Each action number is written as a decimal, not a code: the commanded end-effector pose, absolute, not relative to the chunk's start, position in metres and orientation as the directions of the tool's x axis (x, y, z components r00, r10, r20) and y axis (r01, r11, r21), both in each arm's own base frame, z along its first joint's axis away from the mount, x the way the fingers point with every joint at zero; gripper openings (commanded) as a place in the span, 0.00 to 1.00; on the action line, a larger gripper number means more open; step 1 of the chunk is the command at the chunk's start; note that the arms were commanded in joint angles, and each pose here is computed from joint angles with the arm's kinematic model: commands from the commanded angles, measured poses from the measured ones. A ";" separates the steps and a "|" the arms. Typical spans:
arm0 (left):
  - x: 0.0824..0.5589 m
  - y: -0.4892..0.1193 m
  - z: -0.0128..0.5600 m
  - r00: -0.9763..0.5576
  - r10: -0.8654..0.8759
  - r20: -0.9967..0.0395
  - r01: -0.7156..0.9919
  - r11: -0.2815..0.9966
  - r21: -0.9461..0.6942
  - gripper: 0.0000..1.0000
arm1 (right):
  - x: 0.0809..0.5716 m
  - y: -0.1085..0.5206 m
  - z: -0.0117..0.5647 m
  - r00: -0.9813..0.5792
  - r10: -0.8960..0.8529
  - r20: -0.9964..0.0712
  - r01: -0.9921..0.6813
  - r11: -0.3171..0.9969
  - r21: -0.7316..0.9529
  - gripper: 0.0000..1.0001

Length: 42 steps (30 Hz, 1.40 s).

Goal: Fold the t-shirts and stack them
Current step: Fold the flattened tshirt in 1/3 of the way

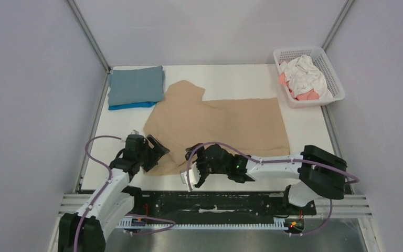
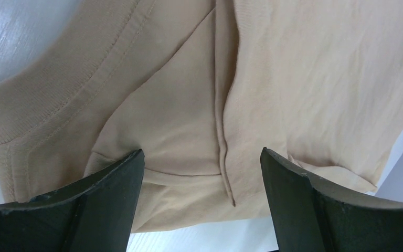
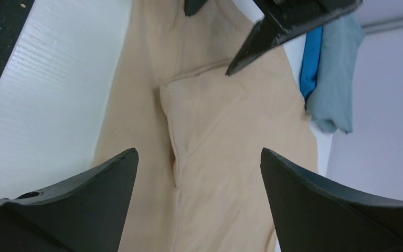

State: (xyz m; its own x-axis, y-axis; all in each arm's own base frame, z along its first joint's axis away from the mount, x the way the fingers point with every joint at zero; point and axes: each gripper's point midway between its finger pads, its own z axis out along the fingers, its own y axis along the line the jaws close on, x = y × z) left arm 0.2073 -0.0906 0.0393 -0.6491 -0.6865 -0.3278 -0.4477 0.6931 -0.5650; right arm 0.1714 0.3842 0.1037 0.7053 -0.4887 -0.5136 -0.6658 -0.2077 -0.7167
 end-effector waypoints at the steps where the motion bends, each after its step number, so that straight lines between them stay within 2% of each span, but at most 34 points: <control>1: 0.211 -0.085 0.035 -0.611 -0.718 -0.335 -0.481 0.672 -0.563 0.88 | 0.163 0.425 0.120 0.832 -0.327 -0.448 -0.542 -0.310 -0.781 0.86; 5: 0.210 -0.084 0.036 -0.597 -0.727 -0.338 -0.482 0.663 -0.573 0.88 | 0.154 0.437 0.098 0.826 -0.293 -0.482 -0.562 -0.363 -0.743 0.80; 7: 0.209 -0.084 0.034 -0.593 -0.732 -0.335 -0.487 0.657 -0.575 0.88 | 0.160 0.445 0.089 0.828 -0.307 -0.469 -0.558 -0.370 -0.743 0.71; 11: 0.205 -0.078 0.030 -0.582 -0.737 -0.343 -0.509 0.659 -0.554 0.88 | 0.173 0.457 0.086 0.818 -0.331 -0.470 -0.567 -0.330 -0.755 0.68; 20: 0.203 -0.073 0.028 -0.579 -0.733 -0.357 -0.523 0.670 -0.527 0.88 | 0.189 0.462 0.074 0.771 -0.340 -0.538 -0.628 -0.262 -0.733 0.54; 26: 0.203 -0.073 0.027 -0.578 -0.735 -0.354 -0.524 0.668 -0.529 0.88 | 0.197 0.467 0.065 0.751 -0.352 -0.559 -0.651 -0.257 -0.714 0.48; 29: 0.202 -0.073 0.026 -0.579 -0.735 -0.353 -0.526 0.668 -0.526 0.88 | 0.198 0.468 0.066 0.741 -0.345 -0.576 -0.662 -0.240 -0.710 0.36; 34: 0.199 -0.072 0.024 -0.583 -0.734 -0.348 -0.535 0.669 -0.515 0.88 | 0.198 0.469 0.072 0.725 -0.322 -0.609 -0.682 -0.220 -0.697 0.00; 36: 0.199 -0.072 0.025 -0.583 -0.734 -0.348 -0.535 0.670 -0.516 0.88 | 0.202 0.465 0.074 0.695 -0.332 -0.638 -0.711 -0.186 -0.678 0.00; 42: 0.199 -0.066 0.029 -0.562 -0.738 -0.374 -0.539 0.669 -0.511 0.88 | 0.250 0.436 0.089 0.451 -0.381 -0.807 -0.837 0.133 -0.531 0.00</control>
State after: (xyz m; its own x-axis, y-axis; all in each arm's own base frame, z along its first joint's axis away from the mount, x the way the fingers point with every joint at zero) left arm 0.2074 -0.0790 0.0377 -0.5883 -0.7224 -0.3634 -0.4815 0.6740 -0.5603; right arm 0.2160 0.4485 0.0555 0.6120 -0.4161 -0.6725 -0.7719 -0.1293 -0.6225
